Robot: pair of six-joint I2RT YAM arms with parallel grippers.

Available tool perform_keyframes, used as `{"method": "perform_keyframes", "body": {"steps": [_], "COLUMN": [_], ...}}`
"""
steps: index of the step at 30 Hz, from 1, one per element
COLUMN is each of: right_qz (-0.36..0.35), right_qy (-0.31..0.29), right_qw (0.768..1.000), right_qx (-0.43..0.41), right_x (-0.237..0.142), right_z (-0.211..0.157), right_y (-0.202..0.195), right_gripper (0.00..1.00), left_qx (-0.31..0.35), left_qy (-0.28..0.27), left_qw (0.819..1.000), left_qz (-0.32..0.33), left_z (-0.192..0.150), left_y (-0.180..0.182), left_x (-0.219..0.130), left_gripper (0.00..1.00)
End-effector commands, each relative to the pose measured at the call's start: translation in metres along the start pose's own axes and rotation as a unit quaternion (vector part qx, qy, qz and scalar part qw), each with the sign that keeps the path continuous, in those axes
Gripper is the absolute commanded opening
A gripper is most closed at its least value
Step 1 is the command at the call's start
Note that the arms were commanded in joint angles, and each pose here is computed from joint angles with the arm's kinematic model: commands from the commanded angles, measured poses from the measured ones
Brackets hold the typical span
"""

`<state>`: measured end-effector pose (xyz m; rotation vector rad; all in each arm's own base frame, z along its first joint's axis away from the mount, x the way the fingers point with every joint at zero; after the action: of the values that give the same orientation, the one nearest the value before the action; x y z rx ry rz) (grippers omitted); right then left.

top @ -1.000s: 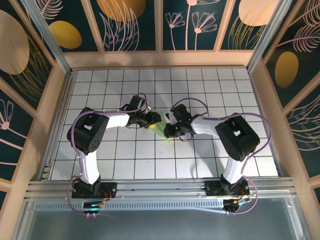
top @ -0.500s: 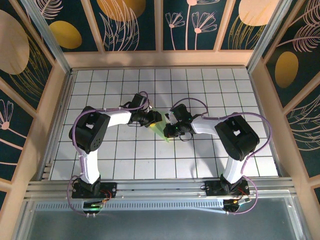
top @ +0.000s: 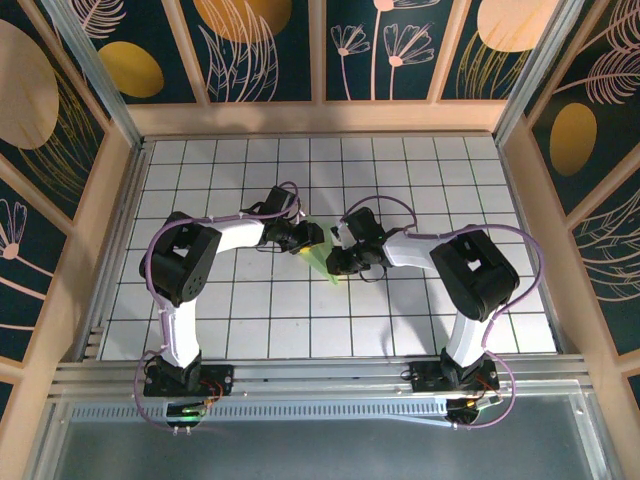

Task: Fold a paper plane with a square sheet of paper (fold left side to right side)
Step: Fourth fold the wing at the center of the table.

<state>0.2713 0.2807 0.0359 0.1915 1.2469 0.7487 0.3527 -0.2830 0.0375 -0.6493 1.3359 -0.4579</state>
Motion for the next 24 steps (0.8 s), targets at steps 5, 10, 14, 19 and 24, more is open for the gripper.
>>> {"method": "perform_keyframes", "body": {"steps": [5,10,14,19,24], "right_qz": [0.036,0.063,0.061,0.075,0.081], "right_qy": [-0.029,-0.057,-0.069,-0.053,-0.045], "right_qw": [0.999,0.996,0.995,0.995,0.995], "right_qx": [0.007,0.007,0.023,0.025,0.024], "right_x": [-0.024,-0.047,-0.056,-0.041,-0.024], "right_z": [0.012,0.020,0.028,0.032,0.035], "right_y": [0.008,0.011,-0.004,-0.002,0.004], "right_gripper": [0.23,0.35,0.39,0.41,0.42], "left_qx": [-0.020,-0.020,-0.020,-0.019,-0.020], "left_qy": [0.016,0.015,0.012,0.011,0.012], "left_qw": [0.996,0.996,0.996,0.997,0.997], "left_qz": [0.087,0.085,0.082,0.080,0.080], "left_z": [-0.012,-0.012,-0.011,-0.010,-0.011], "left_y": [0.049,0.048,0.046,0.045,0.045], "left_x": [0.013,0.013,0.012,0.012,0.013], "left_gripper": [0.42,0.42,0.42,0.42,0.42]}}
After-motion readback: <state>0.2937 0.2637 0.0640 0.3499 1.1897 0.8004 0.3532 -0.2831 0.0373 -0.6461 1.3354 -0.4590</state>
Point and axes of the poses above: each hand's point on the last joint's axis, 136 mm out from that joint toward the fingers, its own x axis out along the fingers, its own y axis along the line the jaws close on, z = x × y, the point moved 2 cm from there along -x, back along the fingers, and after that the axes turned 2 degrees about -x, right-handed, at the moved point
